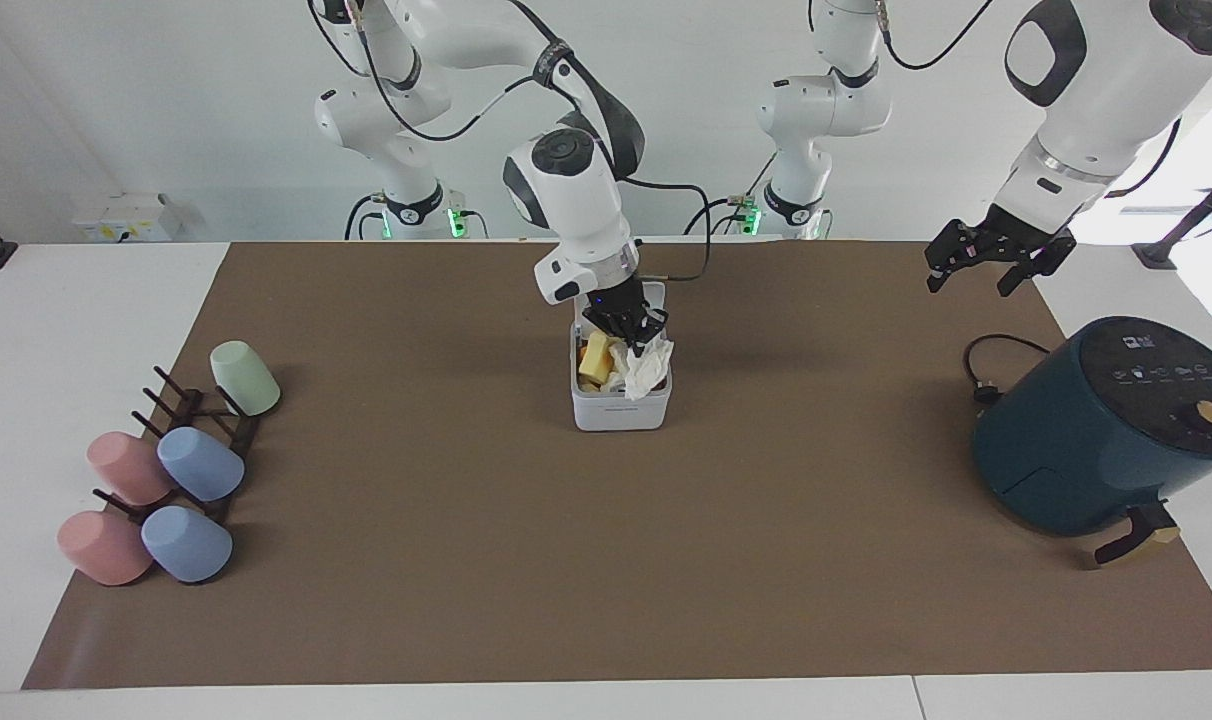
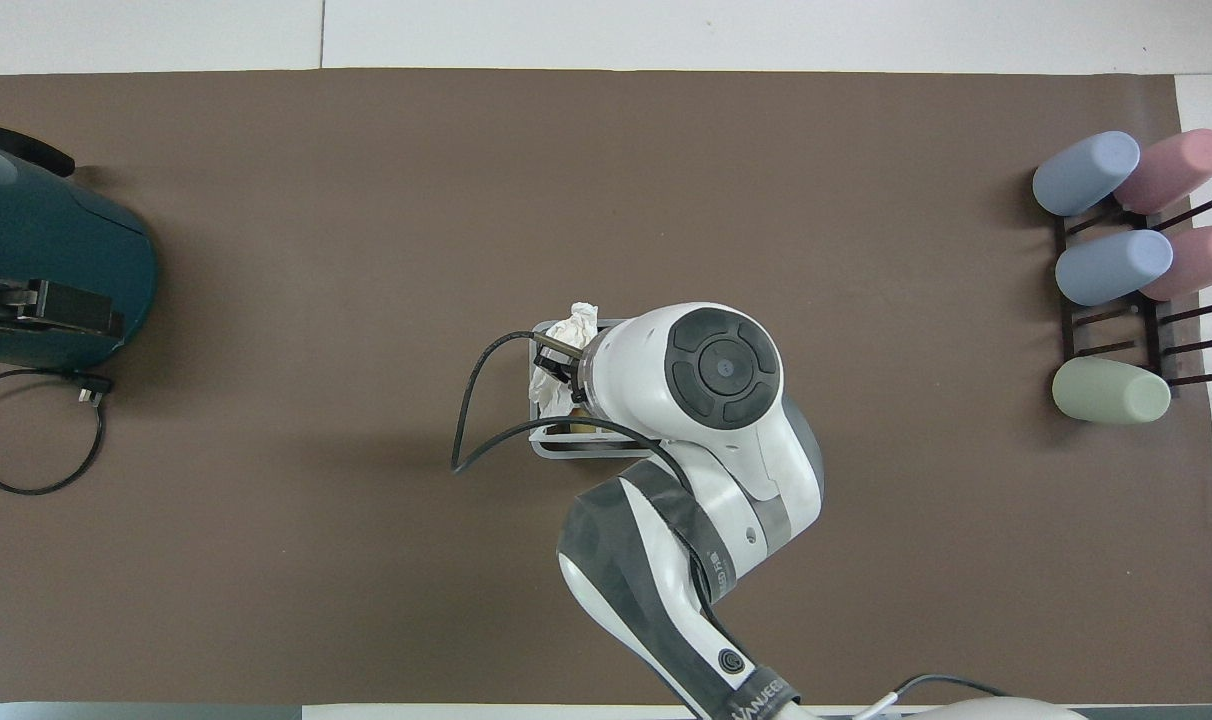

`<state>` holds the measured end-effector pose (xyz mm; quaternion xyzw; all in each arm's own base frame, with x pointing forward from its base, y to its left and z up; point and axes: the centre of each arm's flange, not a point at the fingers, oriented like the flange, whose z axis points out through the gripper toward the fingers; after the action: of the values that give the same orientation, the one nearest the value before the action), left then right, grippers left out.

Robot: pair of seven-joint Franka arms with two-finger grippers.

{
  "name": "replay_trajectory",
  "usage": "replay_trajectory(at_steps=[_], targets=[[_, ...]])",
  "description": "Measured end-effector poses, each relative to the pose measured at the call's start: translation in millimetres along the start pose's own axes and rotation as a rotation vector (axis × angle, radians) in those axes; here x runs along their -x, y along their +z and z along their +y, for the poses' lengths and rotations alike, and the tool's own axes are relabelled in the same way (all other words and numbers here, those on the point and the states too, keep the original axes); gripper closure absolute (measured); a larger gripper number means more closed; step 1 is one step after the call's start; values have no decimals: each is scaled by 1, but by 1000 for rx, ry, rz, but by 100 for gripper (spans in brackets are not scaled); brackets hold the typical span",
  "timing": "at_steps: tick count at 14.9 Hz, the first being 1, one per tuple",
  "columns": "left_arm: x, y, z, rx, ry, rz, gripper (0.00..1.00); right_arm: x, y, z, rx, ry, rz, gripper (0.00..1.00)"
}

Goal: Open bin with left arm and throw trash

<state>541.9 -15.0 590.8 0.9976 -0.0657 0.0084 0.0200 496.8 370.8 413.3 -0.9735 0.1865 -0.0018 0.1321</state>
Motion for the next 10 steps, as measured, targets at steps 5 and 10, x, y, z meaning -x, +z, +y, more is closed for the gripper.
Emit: replay_trajectory(at_steps=[5,10], targets=[[1,3,0,0,0,3,0,1,-4,-1,0,-16,-2,80],[1,5,0,0,0,3,0,-6,-28,-9,20,-28,-17,39]])
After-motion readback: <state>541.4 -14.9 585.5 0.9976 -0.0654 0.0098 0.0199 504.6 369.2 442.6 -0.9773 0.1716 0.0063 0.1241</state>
